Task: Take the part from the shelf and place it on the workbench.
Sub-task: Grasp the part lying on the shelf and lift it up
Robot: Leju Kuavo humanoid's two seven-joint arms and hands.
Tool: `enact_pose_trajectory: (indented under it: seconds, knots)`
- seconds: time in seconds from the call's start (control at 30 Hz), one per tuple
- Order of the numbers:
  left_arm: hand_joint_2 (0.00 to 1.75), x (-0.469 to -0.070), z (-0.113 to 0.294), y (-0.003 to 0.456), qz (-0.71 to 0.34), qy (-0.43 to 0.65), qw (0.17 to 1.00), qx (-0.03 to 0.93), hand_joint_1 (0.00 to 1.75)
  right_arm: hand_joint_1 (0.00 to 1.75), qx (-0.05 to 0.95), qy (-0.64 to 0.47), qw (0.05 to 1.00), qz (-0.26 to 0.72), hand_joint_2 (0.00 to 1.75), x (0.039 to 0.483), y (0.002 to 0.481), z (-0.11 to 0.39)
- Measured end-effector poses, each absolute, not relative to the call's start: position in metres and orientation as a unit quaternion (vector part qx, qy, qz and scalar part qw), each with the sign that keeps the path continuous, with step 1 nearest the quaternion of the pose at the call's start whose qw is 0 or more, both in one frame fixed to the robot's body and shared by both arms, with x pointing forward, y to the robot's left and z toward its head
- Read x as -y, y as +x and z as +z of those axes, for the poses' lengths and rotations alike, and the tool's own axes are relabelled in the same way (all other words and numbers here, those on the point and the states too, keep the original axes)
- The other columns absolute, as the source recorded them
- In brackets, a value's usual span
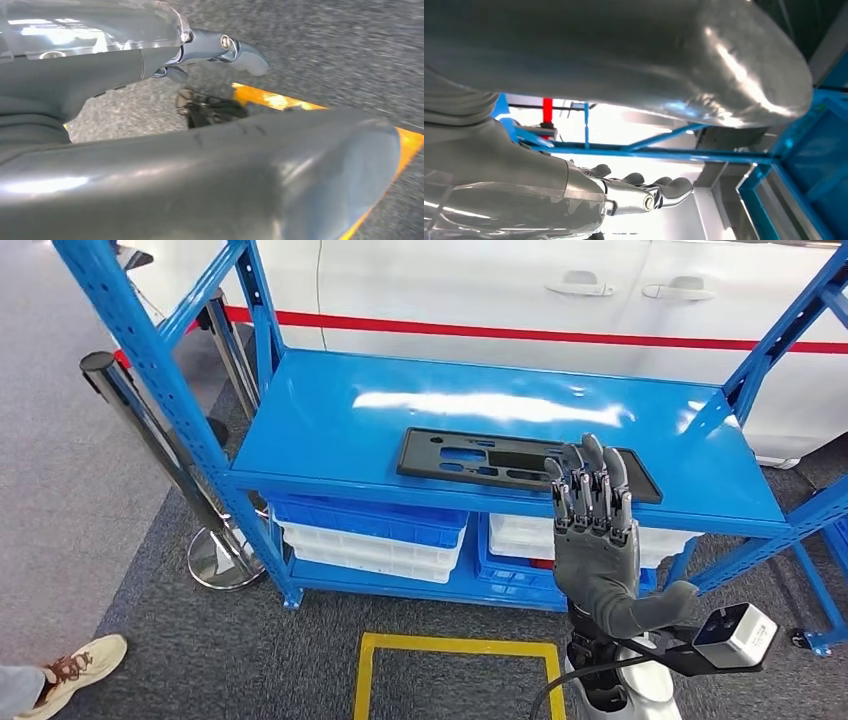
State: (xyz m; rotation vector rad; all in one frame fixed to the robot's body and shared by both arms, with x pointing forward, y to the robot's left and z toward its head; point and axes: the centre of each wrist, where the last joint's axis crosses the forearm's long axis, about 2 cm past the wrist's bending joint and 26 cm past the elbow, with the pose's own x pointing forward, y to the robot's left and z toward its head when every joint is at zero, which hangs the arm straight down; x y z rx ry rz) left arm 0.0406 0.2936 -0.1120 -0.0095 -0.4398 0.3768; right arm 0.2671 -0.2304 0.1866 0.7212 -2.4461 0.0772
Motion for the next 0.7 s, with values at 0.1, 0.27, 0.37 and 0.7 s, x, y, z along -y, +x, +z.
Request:
enact_pose_trajectory:
  seconds: [0.1,0.27,0.37,0.7]
  knots:
    - [0.0,-0.2929,-0.112,0.0409,0.186,-0.005,0.958,0.217,0.0,0.0,0.916,0.271,0.294,0.028,0.0,0.23,0.2669,0.1859]
    - [0.0,-0.2935,-0.1115,0.0453,0.186,-0.005,0.957,0.221,0.0,0.0,0.916,0.27,0.294,0.029,0.0,0.2294,0.267,0.1861]
    - [0.0,-0.2938,-0.1116,0.044,0.186,-0.005,0.958,0.22,0.0,0.0,0.916,0.27,0.297,0.029,0.0,0.2288,0.2662,0.1846]
    - [0.0,-0.2953,-0.112,0.0407,0.186,0.0,0.958,0.22,0.0,0.0,0.915,0.266,0.301,0.033,0.0,0.2275,0.2658,0.1824]
